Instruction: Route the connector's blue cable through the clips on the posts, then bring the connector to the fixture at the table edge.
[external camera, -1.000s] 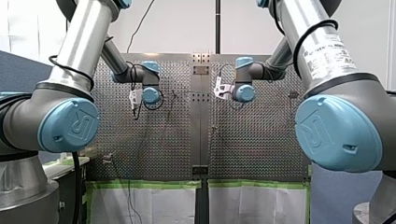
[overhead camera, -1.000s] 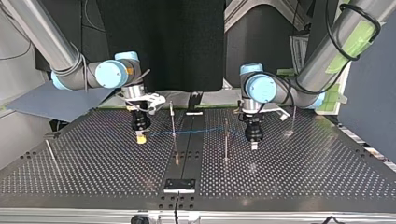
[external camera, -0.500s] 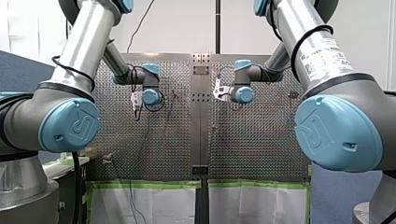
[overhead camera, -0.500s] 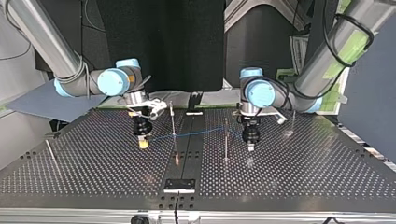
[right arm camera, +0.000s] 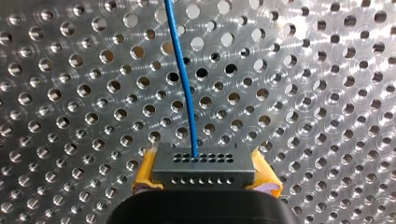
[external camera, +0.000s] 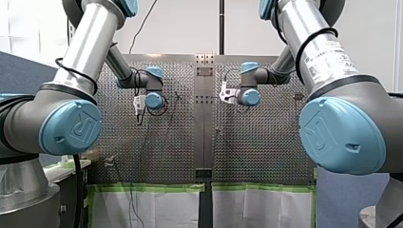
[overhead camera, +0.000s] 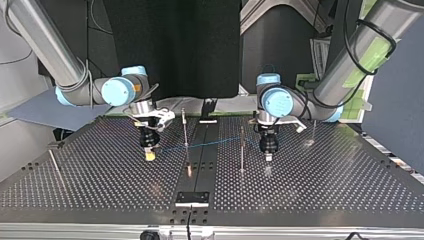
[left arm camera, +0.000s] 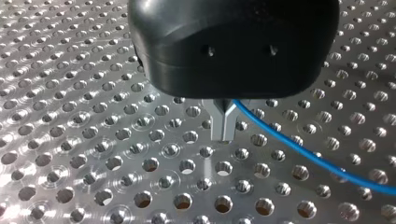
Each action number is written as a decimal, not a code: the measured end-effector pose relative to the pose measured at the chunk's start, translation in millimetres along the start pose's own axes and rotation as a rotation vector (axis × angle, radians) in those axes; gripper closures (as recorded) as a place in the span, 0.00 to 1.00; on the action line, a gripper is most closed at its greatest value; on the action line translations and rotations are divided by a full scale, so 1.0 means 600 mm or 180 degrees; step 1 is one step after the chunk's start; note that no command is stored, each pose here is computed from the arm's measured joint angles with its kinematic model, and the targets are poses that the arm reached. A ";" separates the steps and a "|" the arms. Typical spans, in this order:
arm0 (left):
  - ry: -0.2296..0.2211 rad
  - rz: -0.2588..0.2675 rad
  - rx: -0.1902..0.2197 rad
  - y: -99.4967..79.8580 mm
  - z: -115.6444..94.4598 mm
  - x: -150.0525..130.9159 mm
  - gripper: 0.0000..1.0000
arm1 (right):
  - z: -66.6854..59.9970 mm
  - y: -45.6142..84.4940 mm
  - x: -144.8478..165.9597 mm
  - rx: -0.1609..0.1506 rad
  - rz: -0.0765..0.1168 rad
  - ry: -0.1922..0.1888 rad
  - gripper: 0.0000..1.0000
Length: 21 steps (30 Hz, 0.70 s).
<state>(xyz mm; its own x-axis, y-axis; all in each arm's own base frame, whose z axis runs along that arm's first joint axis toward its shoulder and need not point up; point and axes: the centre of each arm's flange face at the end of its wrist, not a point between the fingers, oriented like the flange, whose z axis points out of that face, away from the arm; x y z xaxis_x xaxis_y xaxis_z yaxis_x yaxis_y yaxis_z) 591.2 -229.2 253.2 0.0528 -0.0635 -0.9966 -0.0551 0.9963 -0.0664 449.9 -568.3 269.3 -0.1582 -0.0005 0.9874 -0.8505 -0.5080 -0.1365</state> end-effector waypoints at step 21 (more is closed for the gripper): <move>-0.0143 -0.0045 -0.0019 0.003 0.009 -0.009 0.49 | 0.003 0.009 -0.001 0.0014 0.0001 -0.0048 1.00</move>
<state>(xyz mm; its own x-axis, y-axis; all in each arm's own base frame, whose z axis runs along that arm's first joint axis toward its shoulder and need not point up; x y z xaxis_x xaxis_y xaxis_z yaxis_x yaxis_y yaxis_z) 596.4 -226.6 258.9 0.0982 -0.0748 -0.9924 -0.0601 0.9949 -0.0809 446.0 -572.6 268.3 -0.1510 -0.0137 0.9884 -0.8481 -0.5118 -0.1367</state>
